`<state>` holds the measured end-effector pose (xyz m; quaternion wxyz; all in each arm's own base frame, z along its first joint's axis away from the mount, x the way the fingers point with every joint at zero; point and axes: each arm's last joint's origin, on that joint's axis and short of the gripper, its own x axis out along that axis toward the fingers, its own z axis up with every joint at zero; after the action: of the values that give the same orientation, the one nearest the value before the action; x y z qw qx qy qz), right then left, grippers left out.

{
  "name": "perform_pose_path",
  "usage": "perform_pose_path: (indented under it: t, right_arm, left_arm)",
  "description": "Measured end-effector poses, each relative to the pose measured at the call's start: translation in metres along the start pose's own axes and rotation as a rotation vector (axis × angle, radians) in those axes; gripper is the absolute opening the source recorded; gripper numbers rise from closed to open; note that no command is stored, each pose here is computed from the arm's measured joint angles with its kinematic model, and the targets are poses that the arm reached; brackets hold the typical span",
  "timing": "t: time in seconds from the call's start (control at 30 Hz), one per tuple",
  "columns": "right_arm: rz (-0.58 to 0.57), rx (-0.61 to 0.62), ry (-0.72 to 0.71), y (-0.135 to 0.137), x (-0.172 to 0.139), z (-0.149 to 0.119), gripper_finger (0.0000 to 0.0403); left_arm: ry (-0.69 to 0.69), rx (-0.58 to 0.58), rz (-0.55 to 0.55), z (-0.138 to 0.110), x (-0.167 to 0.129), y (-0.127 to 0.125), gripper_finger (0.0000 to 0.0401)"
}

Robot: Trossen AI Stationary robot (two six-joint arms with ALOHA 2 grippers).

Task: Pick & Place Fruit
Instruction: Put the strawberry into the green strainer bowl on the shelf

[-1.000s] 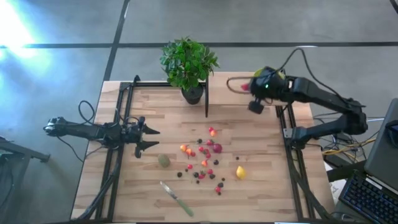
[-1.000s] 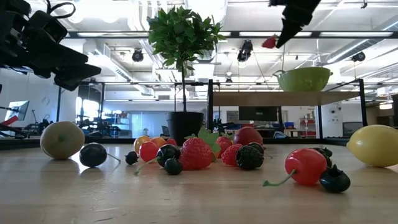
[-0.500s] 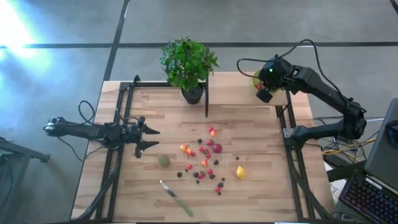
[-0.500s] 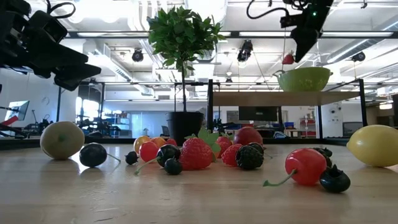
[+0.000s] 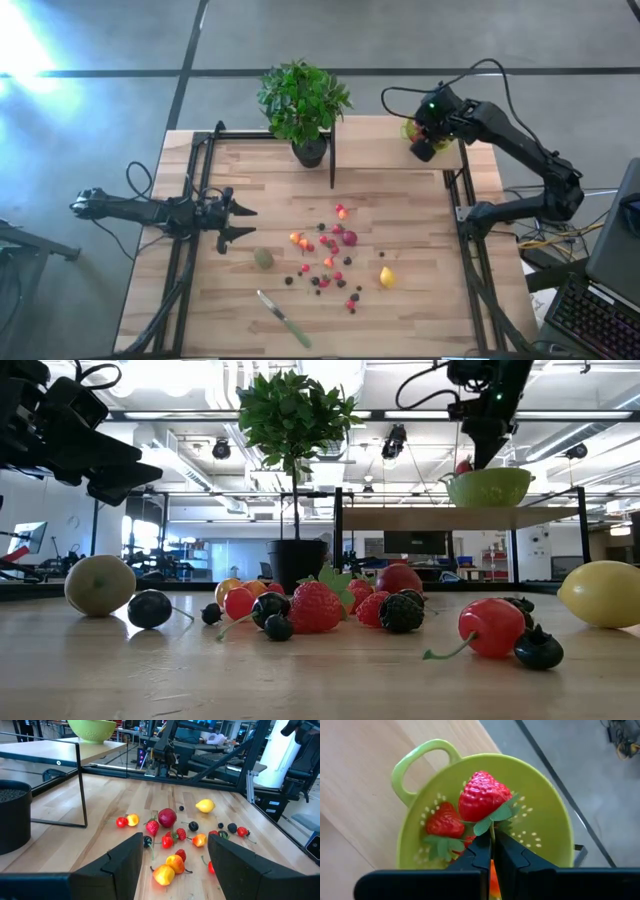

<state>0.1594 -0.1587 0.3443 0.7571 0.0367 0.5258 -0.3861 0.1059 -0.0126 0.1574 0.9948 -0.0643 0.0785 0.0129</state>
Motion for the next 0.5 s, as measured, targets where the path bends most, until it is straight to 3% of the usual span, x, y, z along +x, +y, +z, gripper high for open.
perform_pose_path:
  t: [0.5]
  right_arm:
    - [0.005,-0.010,0.185,-0.002,0.033,0.002,0.0008]
  left_arm:
    - [0.000,0.000,0.000,0.000,0.000,0.000,0.0229]
